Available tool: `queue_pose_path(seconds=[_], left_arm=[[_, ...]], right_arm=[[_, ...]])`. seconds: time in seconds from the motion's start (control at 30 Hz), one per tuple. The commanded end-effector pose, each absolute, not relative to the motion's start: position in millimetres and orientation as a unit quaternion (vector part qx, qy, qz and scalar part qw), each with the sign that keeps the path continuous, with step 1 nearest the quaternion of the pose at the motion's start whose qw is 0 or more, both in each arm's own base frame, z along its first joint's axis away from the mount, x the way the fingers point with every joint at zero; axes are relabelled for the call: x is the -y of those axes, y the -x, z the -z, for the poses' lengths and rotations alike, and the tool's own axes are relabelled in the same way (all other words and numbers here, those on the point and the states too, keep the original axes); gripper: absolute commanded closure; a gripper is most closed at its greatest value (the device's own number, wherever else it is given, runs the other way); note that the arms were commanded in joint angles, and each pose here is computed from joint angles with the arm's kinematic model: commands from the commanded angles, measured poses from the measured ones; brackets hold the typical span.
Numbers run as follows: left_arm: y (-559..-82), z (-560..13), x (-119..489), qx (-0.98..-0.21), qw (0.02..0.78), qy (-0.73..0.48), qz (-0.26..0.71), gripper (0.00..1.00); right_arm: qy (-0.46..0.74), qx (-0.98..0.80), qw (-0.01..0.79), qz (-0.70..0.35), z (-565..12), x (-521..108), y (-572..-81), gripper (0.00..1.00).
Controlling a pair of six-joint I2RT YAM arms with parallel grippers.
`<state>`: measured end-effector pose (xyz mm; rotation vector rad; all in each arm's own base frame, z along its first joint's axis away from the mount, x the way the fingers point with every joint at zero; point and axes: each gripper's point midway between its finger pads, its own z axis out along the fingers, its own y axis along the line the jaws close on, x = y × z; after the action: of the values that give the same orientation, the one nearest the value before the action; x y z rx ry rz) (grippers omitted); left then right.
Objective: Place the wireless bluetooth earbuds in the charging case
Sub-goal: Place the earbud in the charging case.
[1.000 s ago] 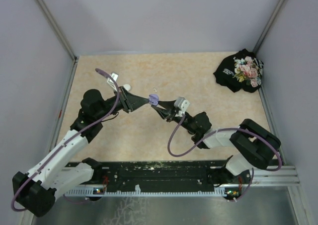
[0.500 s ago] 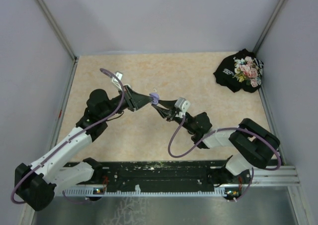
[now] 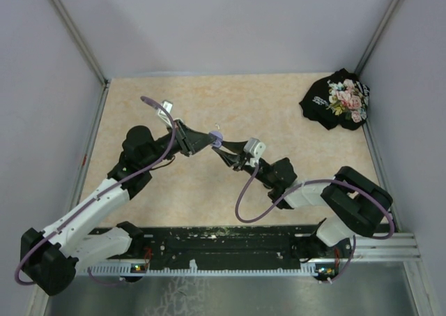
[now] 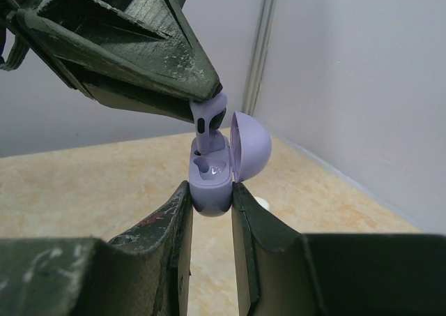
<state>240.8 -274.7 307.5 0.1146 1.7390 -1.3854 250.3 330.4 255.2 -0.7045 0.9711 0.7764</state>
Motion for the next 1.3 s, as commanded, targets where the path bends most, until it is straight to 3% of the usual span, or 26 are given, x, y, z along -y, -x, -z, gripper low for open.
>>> queue_pose_path(seconds=[0.0, 0.73, 1.27], left_arm=[[-242.7, -316.9, 275.8, -0.691, 0.457, -0.051, 0.558, 0.97], [-247.9, -304.9, 272.9, -0.718, 0.454, -0.04, 0.526, 0.96], [-253.0, -296.7, 263.1, -0.739, 0.461, -0.025, 0.492, 0.85]], right_arm=[[0.313, -0.403, 0.781, -0.361, -286.4, -328.9, -242.6, 1.0], [0.311, -0.403, 0.788, -0.346, -288.2, -324.6, -244.8, 1.0], [0.31, -0.404, 0.787, -0.349, -288.5, -324.0, -243.8, 1.0]])
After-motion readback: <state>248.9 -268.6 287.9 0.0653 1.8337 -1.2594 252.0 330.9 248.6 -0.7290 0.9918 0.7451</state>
